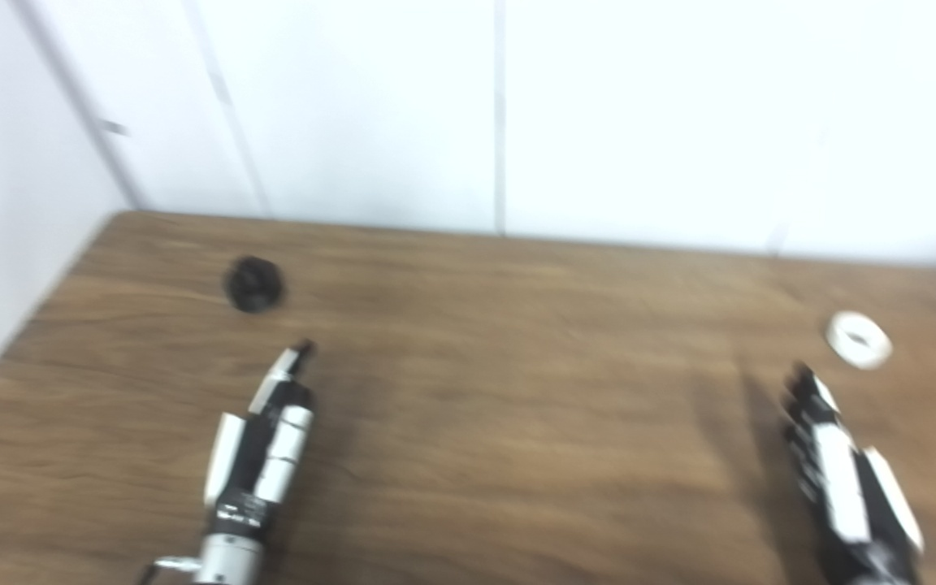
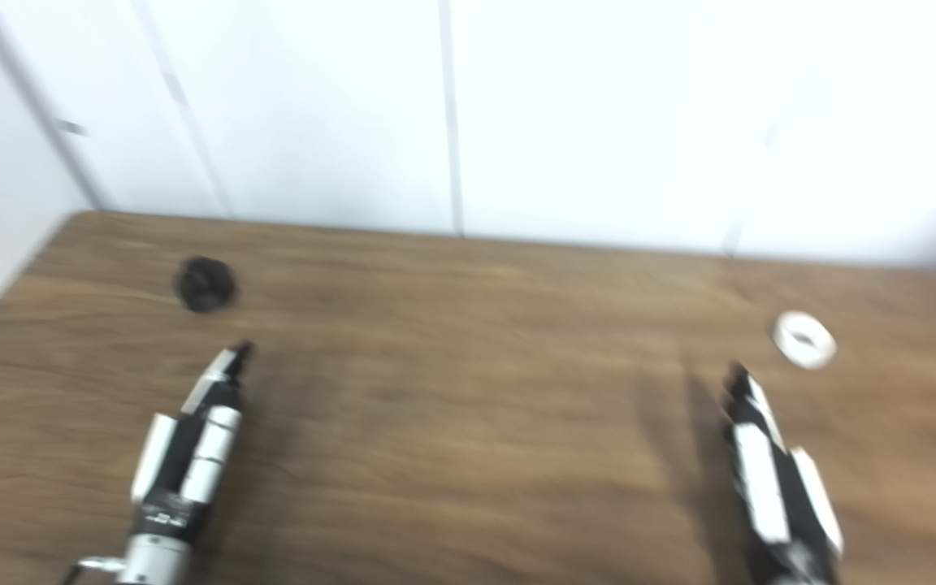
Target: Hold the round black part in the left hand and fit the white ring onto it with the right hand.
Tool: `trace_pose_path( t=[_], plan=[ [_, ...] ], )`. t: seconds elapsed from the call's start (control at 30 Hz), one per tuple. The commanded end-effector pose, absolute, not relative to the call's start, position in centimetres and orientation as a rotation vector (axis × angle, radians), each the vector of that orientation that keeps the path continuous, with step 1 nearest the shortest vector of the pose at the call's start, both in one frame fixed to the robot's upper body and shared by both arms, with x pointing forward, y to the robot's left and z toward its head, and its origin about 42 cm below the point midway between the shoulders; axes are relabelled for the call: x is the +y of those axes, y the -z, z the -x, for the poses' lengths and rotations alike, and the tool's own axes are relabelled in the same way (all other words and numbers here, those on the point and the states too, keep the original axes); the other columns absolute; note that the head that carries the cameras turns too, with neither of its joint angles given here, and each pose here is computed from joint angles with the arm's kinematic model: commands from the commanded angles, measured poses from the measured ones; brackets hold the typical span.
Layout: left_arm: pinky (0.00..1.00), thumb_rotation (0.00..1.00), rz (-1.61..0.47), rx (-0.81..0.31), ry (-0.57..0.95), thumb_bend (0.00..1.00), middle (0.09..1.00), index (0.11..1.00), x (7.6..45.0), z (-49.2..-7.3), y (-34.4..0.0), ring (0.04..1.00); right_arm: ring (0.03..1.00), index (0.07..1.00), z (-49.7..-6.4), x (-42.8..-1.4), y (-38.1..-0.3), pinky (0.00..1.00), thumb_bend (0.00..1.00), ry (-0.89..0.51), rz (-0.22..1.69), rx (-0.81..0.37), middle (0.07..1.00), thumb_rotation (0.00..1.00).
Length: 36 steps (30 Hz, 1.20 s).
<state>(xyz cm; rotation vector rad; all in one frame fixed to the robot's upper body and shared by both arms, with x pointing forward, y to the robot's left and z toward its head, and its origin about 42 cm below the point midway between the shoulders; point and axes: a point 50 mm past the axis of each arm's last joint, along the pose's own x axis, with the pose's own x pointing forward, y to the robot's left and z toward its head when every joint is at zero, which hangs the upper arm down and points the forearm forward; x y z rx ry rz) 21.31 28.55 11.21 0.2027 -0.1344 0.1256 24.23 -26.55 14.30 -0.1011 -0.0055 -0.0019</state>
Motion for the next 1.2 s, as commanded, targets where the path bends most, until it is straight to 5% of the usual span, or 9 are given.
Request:
trace_pose_path(
  t=[0.0,0.37,0.6,0.8,1.17],
  plan=[
    [1.00,0.89,-0.185,-0.129,-0.133,0.51,0.979,0.943,27.4,-21.2,-10.6,1.000,1.000,1.000,-24.5,-26.7,-15.7,1.00,0.50,-0.009,0.100,-0.073,1.000,1.00],
    [1.00,0.87,-0.211,-0.100,-0.155,0.59,0.983,0.955,26.6,-20.9,-10.4,1.000,1.000,1.000,-24.4,-26.8,-15.7,1.00,0.56,-0.020,0.093,-0.067,1.000,1.00],
    [0.99,0.70,-0.312,-0.096,-0.216,0.60,0.967,0.949,26.7,-20.6,-10.4,0.983,1.000,1.000,-24.4,-26.6,-15.8,1.00,0.53,-0.022,0.087,-0.057,1.000,1.00],
    [1.00,0.47,-0.427,-0.085,-0.254,0.82,0.991,0.952,27.5,-21.1,-11.0,1.000,1.000,1.000,-24.7,-26.4,-15.5,1.00,0.48,-0.020,0.103,-0.055,1.000,1.00],
    [1.00,0.40,-0.695,-0.117,-0.321,0.92,0.985,0.940,32.8,-25.7,-16.7,1.000,1.000,1.000,-24.9,-26.1,-15.4,1.00,0.42,-0.011,0.096,-0.065,1.000,1.00]
  ],
)
